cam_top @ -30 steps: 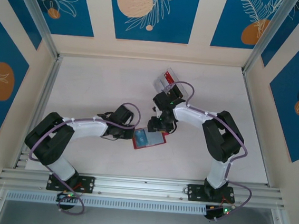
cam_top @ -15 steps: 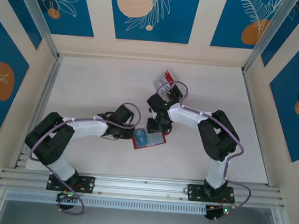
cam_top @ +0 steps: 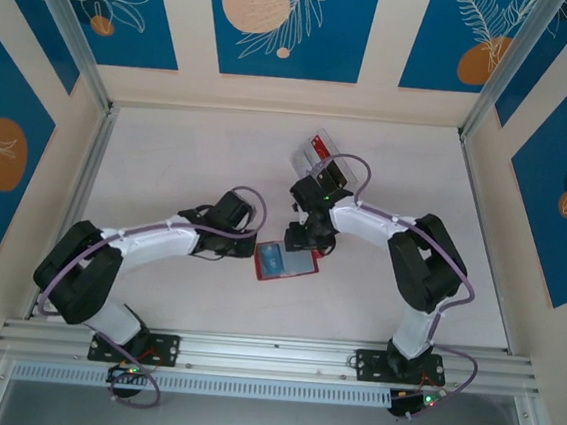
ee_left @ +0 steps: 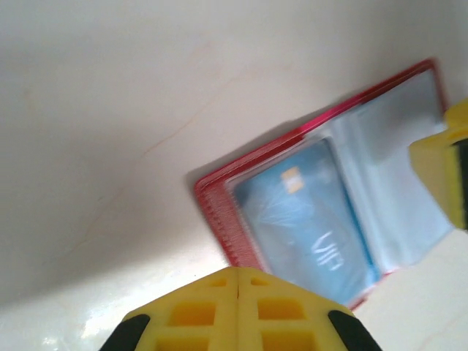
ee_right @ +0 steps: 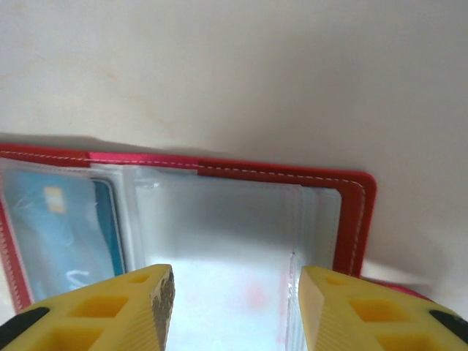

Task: Put the credit cards into the card holder
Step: Flip over the card slot in the card holder.

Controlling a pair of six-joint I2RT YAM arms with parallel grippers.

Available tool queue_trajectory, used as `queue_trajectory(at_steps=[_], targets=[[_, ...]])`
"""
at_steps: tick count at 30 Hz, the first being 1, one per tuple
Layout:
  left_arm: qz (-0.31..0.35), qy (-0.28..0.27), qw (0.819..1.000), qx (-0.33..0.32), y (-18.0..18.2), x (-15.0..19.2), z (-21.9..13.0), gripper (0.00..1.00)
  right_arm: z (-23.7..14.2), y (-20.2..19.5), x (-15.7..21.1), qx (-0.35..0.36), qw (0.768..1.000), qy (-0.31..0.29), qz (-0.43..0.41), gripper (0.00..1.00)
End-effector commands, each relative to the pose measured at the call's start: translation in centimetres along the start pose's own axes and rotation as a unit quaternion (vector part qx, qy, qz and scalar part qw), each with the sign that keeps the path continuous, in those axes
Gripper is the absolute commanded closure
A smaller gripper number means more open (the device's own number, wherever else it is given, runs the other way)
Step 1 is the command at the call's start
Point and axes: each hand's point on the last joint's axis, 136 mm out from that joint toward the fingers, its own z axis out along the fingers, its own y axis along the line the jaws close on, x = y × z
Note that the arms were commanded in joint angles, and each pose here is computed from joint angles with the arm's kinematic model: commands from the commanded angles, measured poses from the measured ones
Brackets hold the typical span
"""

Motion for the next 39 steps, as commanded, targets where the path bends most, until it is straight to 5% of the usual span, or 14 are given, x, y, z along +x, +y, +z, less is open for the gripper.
queue_trajectory(at_steps=[1,14,29,39], targets=[[0.019,0.010,0.999,0.024,-1.9,-0.3,-1.0,1.00,-1.7,1.1,0.2,-0.028,1.000,-0.006,0.003,0.51],[0.032,0.039,0.998,0.028,-3.6,-0.4,2.2,1.00,-0.3,0.0,3.9,-0.018,0.999,0.031,0.026,0.93],[0.028,0.072,0.997,-0.031,0.1,2.6,4.3,1.00,1.3,-2.2,5.5,0.051,0.997,0.055,0.035,0.98],[0.029,0.092,0.994,-0.046,1.5,4.1,5.4,1.00,2.7,-0.1,5.6,0.013,0.997,0.073,0.035,0.98]])
